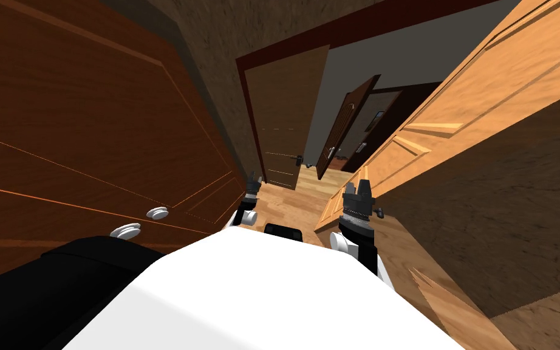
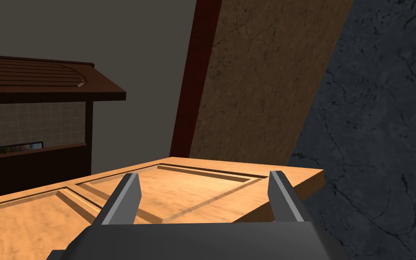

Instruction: Pull the door open

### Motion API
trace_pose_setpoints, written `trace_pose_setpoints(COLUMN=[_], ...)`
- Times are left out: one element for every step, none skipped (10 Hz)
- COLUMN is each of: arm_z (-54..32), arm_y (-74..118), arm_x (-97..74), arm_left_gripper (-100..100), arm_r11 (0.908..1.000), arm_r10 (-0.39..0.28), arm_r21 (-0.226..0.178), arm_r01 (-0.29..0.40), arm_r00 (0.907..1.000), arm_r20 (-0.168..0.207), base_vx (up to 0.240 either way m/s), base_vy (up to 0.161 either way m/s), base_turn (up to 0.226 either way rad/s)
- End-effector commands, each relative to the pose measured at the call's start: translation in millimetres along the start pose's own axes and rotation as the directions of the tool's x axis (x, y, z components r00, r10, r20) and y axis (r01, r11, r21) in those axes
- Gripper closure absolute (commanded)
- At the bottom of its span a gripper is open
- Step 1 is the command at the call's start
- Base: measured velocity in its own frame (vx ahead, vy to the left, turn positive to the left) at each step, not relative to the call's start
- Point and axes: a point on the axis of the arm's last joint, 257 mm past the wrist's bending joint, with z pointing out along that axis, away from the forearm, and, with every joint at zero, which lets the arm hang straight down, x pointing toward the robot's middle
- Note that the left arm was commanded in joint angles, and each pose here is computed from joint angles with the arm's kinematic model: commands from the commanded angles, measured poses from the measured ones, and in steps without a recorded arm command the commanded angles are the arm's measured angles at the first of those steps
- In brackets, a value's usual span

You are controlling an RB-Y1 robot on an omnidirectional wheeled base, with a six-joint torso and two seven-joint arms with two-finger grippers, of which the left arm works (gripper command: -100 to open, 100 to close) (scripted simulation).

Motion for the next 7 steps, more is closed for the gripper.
trace_pose_setpoints(arm_z=[0.7,1.1,1.6,2.3,2.6,3.2,3.6], arm_y=[15.6,21.4,27.1,38.5,44.2,55.8,67.4], arm_x=[5.8,7.7,9.6,13.5,15.5,19.9,24.5], arm_left_gripper=[-100,-100,-100,-100,-100,-100,-100], arm_r11=[0.9996,0.9992,0.9988,0.9975,0.9967,0.9947,0.9923], arm_r10=[0.001,0.002,0.002,0.003,0.004,0.005,0.006], arm_r21=[-0.028,-0.039,-0.049,-0.070,-0.081,-0.102,-0.123], arm_r01=[-0.002,-0.002,-0.003,-0.005,-0.007,-0.009,-0.012], arm_r00=[0.9999,0.9999,0.9998,0.9996,0.9994,0.9991,0.9987], arm_r20=[-0.011,-0.015,-0.020,-0.028,-0.033,-0.042,-0.051], base_vx=[0.126,0.121,0.089,0.088,0.124,0.141,0.172], base_vy=[-0.029,-0.026,-0.010,-0.022,-0.014,-0.038,-0.052], base_turn=[-0.017,-0.012,-0.006,-0.016,-0.008,-0.011,-0.007])
